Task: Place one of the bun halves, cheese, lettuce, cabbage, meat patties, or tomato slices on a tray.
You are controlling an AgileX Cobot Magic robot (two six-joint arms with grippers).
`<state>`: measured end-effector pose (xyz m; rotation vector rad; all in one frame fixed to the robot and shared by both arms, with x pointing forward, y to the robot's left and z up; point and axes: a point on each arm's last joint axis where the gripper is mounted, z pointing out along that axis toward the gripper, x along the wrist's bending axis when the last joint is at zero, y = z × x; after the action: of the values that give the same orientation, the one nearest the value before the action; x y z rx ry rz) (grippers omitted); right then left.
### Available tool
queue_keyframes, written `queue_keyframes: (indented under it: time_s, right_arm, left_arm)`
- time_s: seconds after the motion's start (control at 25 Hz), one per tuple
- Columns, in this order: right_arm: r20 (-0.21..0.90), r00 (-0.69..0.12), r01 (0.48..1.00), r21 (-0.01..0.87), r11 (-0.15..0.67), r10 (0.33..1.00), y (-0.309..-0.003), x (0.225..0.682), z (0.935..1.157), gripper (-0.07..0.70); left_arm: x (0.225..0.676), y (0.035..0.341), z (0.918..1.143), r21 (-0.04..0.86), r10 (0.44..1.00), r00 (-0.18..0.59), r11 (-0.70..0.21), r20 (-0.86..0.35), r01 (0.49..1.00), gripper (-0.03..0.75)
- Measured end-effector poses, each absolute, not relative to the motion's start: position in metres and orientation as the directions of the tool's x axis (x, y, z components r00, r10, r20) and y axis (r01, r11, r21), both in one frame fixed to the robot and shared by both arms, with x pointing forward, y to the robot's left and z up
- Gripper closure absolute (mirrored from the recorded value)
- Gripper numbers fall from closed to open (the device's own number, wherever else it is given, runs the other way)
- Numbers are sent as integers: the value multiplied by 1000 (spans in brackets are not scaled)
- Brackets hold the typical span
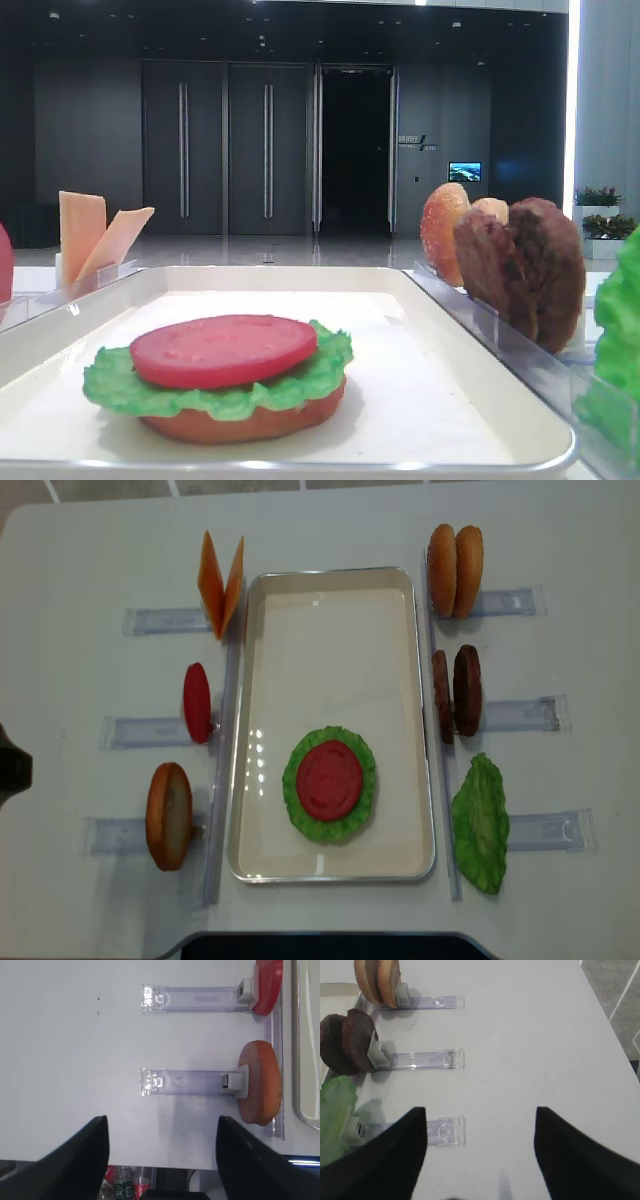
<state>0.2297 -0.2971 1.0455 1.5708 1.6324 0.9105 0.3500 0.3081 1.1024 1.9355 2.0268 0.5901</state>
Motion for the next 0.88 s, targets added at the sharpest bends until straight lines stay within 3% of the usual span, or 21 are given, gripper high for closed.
queue_keyframes:
  time_s: [0.44, 0.88]
  right_arm:
    - [-7, -34, 519, 854, 24, 999, -297, 230, 1045, 161]
    - [-7, -34, 519, 854, 24, 999, -297, 230, 1045, 161]
  left_arm:
    - [296, 309, 1104, 628, 996, -77, 28, 51, 778, 209]
    - [263, 308, 1068, 676, 998, -45, 10, 35, 737, 210]
